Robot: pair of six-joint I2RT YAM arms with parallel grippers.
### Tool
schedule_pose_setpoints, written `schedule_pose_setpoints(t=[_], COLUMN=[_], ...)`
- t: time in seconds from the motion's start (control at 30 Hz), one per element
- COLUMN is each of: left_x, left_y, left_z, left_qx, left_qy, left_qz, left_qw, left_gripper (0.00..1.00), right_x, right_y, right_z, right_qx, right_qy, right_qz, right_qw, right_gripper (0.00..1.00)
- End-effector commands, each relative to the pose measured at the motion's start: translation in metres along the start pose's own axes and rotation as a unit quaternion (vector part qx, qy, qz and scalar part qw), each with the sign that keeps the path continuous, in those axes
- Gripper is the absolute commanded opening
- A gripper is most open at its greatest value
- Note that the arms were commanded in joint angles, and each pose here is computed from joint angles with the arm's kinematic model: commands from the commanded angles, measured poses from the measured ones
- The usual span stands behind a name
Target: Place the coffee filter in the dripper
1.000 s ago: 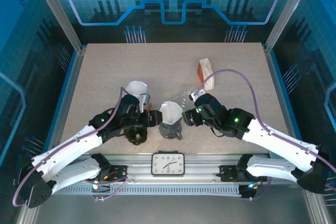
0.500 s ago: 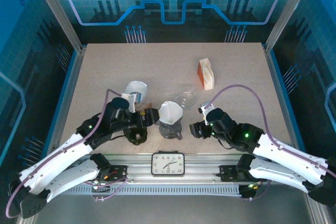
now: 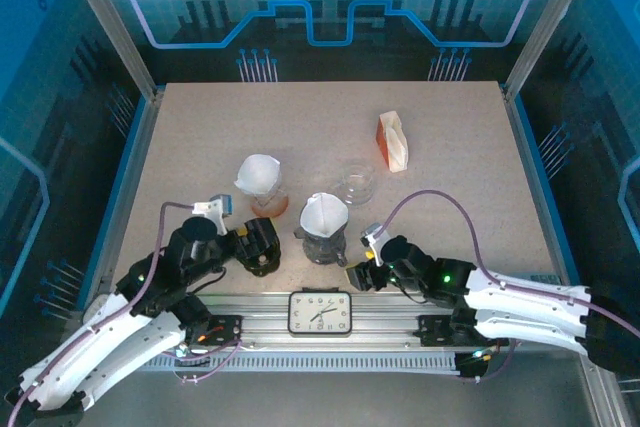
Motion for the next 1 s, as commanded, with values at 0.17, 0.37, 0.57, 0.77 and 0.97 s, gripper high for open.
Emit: schedule_pose_setpoints(t=[0.17,0.37,0.57,0.77,0.97], left_x=[0.012,0.013,0.015,0.015,0.016], left_y=[-0.003,-0.003,-0.004,-0.006,-0.006], left_z=[0.001,0.001,0.002,0.001,0.002], left_qx=[-0.013,-0.010,-0.007,-0.010,-0.006], left_qy=[-0.021,-0.024,-0.023,-0.023,-0.025], left_qz=[-0.024,-0.030,-0.035,-0.038,-0.042], left_qw=[0.999,0.999,0.999,0.999,0.999], left_gripper=[0.99,0.99,0.99,0.99,0.99], right_x=[0.011,0.018,0.020,0.020,0.021], right_y=[0.024,0.042,0.054,0.063,0.072], right_z=[-0.005,-0.004,-0.005,-0.011,-0.021], right_qx=[-0.048,-0.049,-0.058,-0.070,-0.080], right_qy=[-0.013,-0.031,-0.037,-0.041,-0.044], right_qz=[-0.016,-0.013,0.001,0.016,0.033], right_qw=[0.999,0.998,0.998,0.997,0.995], right_gripper=[0.60,0.51,0.41,0.37,0.36])
Point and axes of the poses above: each hand's point on the last joint's axis, 136 mm out from that joint toward the fingers, its own y axis out along the fingers, its own x axis along the line the jaws close on, z = x × y, the point moved 7 cm from there along -y, back along the fingers, and after that the axes turned 7 degrees about -y, right-handed, at the moved point
